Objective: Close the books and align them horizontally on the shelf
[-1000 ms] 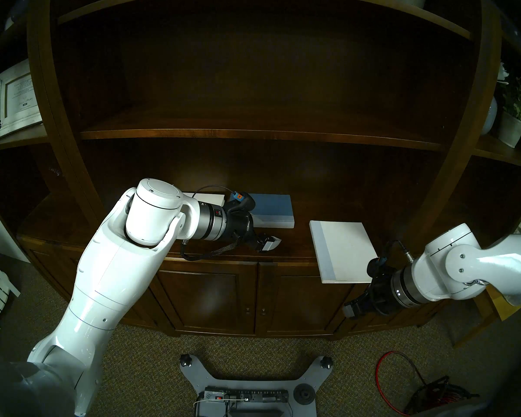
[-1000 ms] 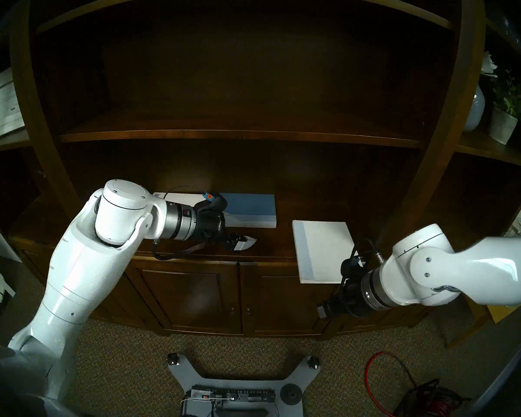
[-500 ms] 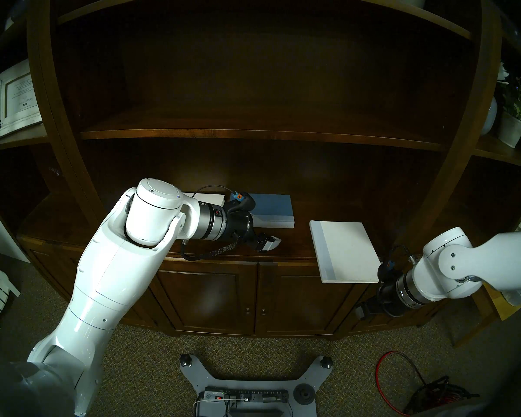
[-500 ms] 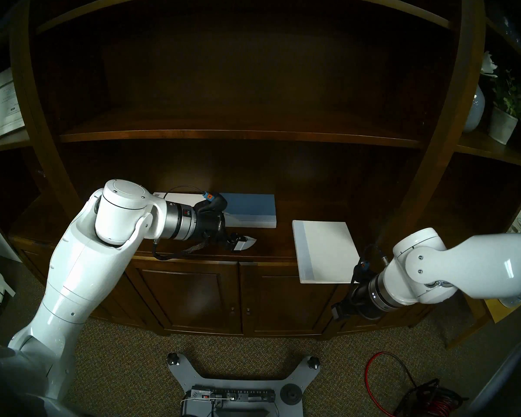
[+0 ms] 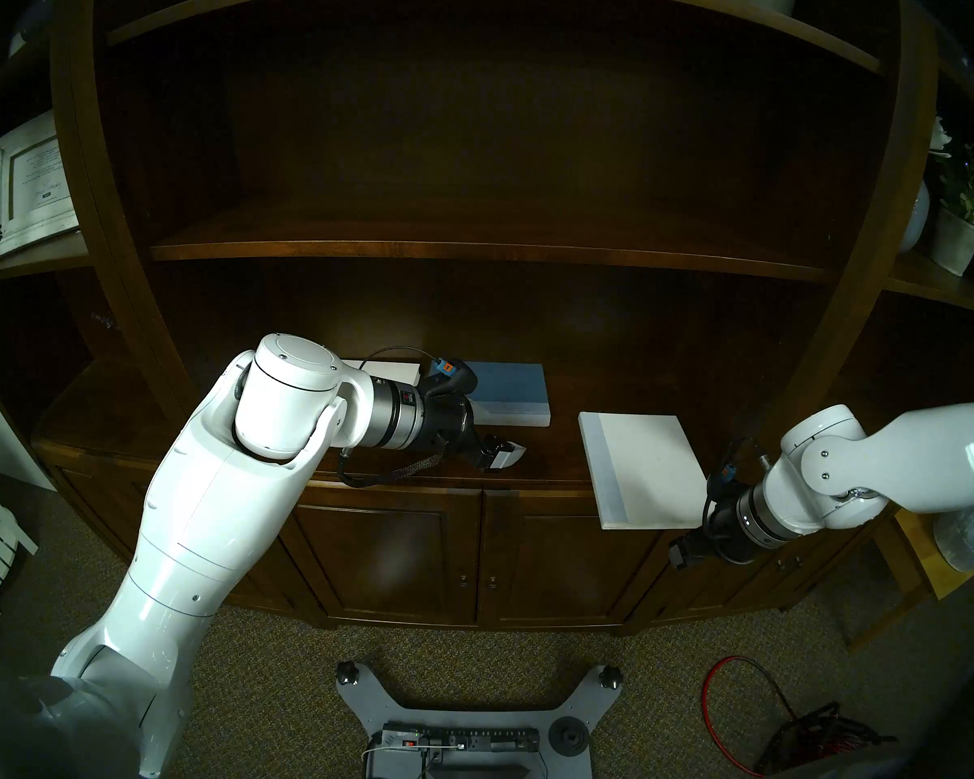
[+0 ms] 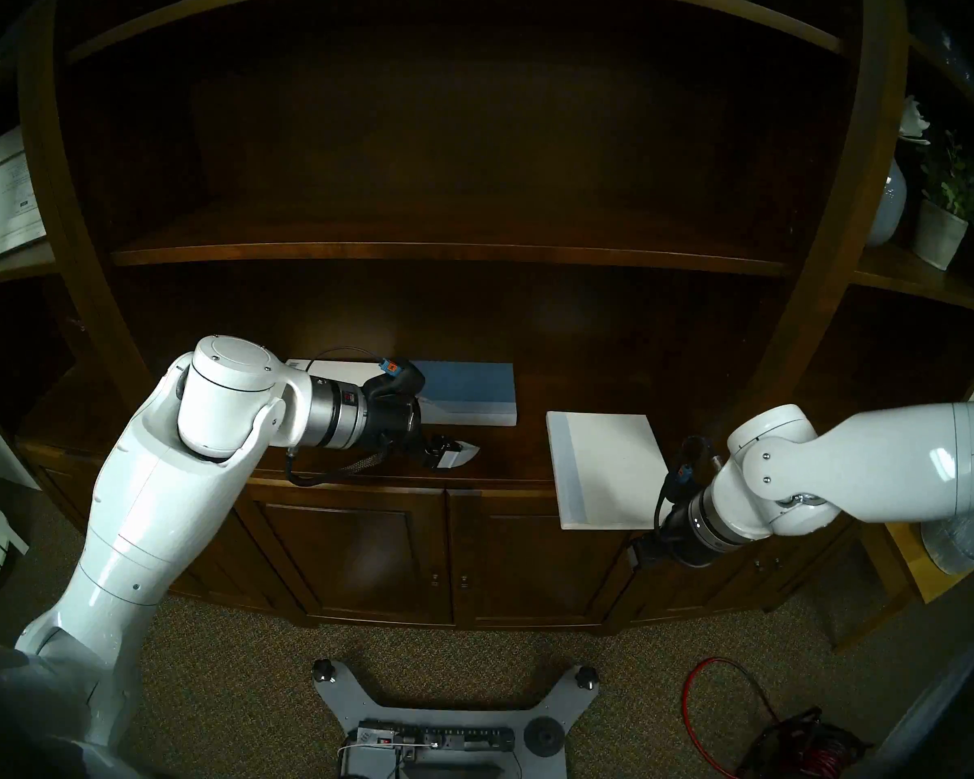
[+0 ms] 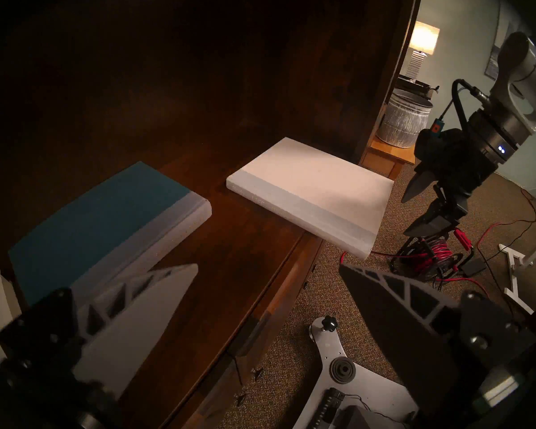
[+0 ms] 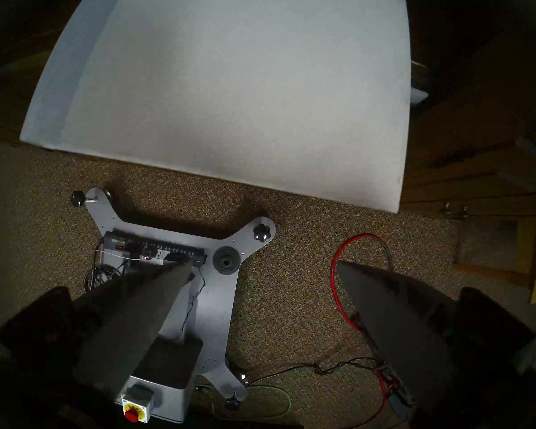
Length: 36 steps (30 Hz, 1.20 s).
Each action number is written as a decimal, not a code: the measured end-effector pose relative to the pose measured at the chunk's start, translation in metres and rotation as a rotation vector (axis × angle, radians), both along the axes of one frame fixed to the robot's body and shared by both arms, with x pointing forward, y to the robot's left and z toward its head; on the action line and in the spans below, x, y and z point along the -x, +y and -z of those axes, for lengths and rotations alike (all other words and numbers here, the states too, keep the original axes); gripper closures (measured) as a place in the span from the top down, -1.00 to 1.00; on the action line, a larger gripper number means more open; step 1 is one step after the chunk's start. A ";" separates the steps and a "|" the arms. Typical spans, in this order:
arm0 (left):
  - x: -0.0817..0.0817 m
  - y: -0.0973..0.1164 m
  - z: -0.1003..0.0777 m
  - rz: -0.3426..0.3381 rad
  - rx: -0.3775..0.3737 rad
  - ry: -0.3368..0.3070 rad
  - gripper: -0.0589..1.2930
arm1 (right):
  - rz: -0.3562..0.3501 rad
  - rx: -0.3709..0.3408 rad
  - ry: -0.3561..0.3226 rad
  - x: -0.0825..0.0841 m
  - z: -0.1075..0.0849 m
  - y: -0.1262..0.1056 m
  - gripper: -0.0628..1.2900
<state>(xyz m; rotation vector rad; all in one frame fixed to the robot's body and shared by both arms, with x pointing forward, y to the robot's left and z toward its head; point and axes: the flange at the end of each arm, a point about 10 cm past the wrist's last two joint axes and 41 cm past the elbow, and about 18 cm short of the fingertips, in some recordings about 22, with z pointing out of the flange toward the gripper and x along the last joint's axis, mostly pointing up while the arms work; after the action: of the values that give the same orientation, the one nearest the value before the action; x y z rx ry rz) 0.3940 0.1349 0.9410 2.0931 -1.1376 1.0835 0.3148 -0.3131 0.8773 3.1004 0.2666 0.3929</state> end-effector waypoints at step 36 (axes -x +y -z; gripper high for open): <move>0.000 0.000 0.000 0.000 0.000 0.001 0.95 | -0.075 0.132 -0.038 -0.086 0.046 0.059 0.91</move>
<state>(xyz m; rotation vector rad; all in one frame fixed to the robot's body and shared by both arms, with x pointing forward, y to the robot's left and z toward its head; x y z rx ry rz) 0.3941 0.1349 0.9406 2.0931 -1.1370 1.0825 0.4008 -0.2537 0.8316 2.9572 0.3930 0.4171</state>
